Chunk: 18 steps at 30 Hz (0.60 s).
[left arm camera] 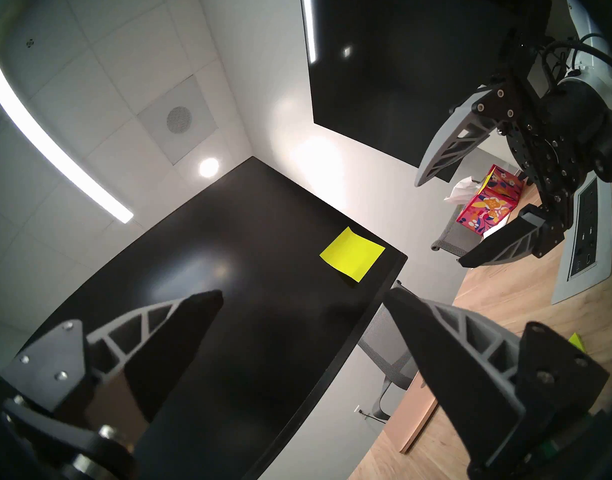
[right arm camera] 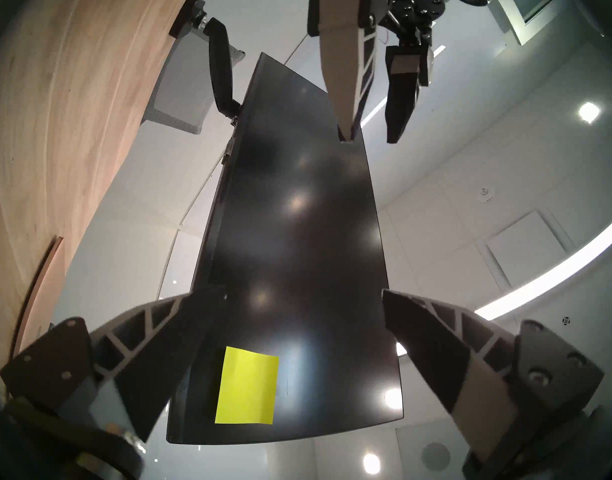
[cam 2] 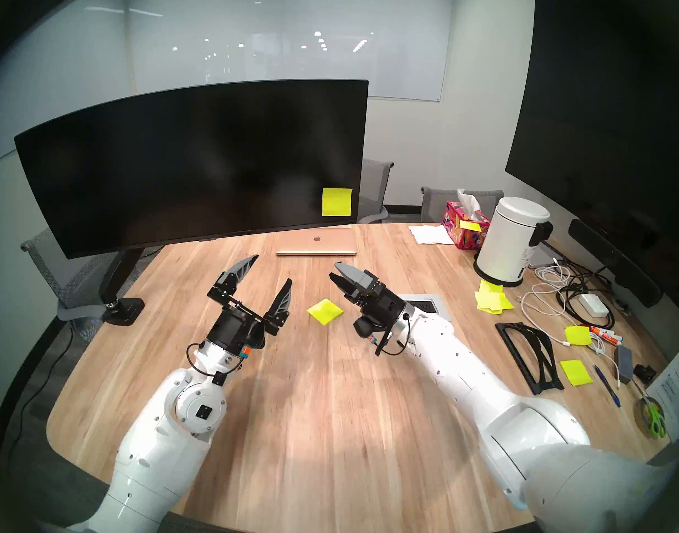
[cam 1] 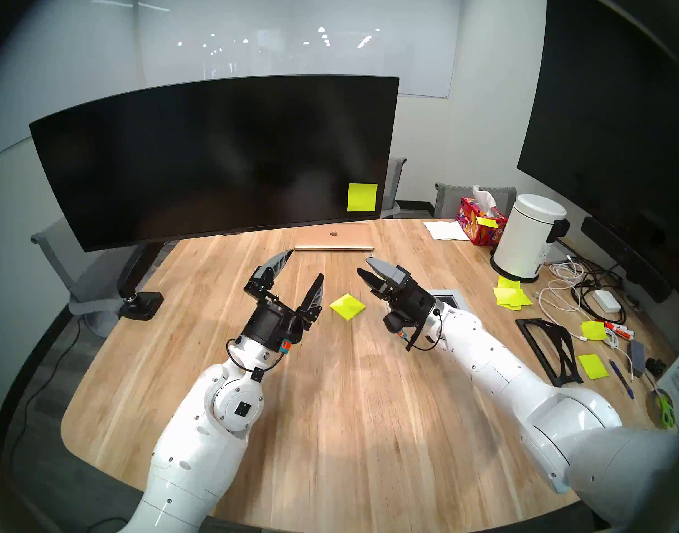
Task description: Peel one sticky note off the pad and stick it onto the monitor, then press it flat
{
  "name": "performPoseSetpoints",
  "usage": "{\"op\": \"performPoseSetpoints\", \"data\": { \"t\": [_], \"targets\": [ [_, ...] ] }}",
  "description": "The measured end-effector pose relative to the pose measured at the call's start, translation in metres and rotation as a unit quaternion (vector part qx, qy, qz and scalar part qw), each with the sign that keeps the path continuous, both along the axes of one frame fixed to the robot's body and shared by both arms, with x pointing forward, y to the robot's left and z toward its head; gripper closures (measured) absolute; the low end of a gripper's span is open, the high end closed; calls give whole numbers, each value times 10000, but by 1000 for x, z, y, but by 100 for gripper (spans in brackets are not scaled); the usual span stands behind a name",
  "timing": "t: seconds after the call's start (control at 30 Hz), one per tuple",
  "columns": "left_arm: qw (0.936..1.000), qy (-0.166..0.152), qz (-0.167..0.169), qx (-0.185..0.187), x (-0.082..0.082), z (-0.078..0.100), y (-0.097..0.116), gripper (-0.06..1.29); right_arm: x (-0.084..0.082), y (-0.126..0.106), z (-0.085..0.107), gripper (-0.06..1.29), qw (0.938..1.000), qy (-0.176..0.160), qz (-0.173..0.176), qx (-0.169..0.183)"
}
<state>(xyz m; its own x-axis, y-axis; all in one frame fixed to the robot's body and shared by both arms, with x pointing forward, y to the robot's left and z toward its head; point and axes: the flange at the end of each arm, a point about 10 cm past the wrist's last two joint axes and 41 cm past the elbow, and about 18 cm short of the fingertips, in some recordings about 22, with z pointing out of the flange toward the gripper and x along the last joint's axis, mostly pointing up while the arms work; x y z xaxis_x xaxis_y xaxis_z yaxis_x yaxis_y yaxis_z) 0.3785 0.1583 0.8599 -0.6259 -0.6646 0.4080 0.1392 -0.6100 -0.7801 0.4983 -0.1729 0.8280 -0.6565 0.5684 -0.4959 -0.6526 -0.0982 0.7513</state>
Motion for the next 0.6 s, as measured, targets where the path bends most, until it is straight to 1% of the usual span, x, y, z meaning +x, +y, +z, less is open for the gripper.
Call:
{"op": "performPoseSetpoints", "data": {
  "t": [0.17, 0.6],
  "targets": [
    [10000, -2, -2, -1, 0, 0, 0, -3, -10, -2, 1, 0, 10000, -27, 76, -10],
    [10000, -4, -4, -2, 0, 0, 0, -3, -28, 1, 7, 0, 9999, 33, 84, -112]
  ]
}}
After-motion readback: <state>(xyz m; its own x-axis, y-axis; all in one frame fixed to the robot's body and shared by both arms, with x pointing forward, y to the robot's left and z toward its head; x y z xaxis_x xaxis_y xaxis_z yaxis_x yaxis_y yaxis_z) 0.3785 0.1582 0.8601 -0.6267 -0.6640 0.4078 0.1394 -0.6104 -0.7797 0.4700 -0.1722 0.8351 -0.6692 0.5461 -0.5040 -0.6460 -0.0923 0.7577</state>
